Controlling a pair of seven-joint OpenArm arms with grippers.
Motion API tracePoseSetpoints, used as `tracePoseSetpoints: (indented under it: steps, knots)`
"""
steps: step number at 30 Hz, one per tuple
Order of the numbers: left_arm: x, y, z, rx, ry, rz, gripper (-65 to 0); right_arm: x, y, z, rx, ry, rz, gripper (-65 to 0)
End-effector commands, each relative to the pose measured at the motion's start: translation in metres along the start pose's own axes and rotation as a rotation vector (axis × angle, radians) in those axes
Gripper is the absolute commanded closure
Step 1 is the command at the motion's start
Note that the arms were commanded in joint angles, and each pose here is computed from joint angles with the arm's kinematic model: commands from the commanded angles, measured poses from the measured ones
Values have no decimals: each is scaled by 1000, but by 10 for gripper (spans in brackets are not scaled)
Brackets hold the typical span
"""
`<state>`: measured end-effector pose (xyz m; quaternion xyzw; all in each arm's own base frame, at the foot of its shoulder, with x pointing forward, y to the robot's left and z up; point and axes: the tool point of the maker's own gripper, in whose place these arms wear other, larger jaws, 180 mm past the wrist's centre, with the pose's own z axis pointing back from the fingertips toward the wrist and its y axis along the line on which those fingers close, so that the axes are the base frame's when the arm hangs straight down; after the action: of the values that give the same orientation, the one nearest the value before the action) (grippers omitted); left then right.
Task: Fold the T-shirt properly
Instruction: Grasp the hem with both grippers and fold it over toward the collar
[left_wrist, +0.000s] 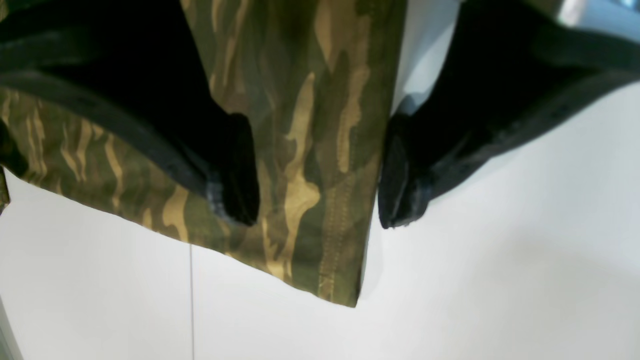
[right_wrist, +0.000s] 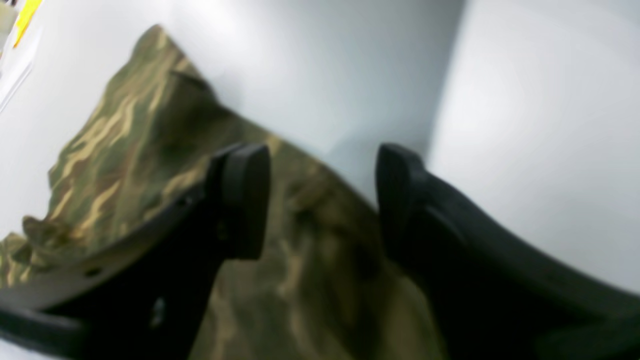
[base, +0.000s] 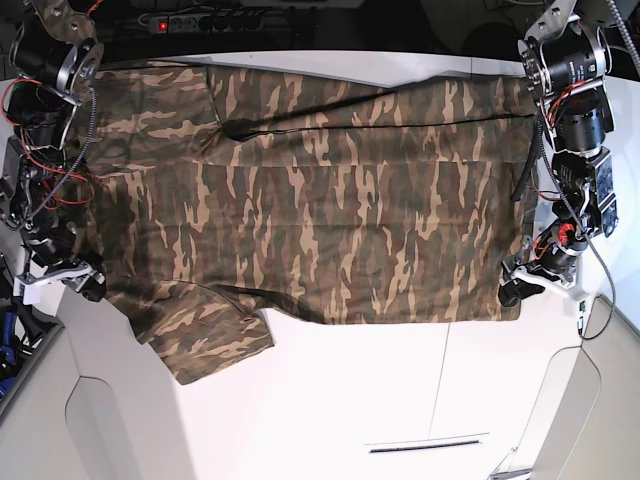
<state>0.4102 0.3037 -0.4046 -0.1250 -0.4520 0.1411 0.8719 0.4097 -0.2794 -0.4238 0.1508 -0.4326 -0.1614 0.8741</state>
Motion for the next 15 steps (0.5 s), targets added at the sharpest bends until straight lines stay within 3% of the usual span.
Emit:
tracePoseSetpoints:
  steps: [1, 12, 15]
  knots:
    - [16, 0, 1, 0, -23, -12, -407, 0, 3, -3, -3, 38, 24, -336]
    - [12, -1, 1, -5, -5, -3, -405, -23, 44, -18, 72, 113, 115, -336]
    - [9, -1, 1, -5, 12, -3, -322, -24, 47, -19, 77, 113, 113, -335]
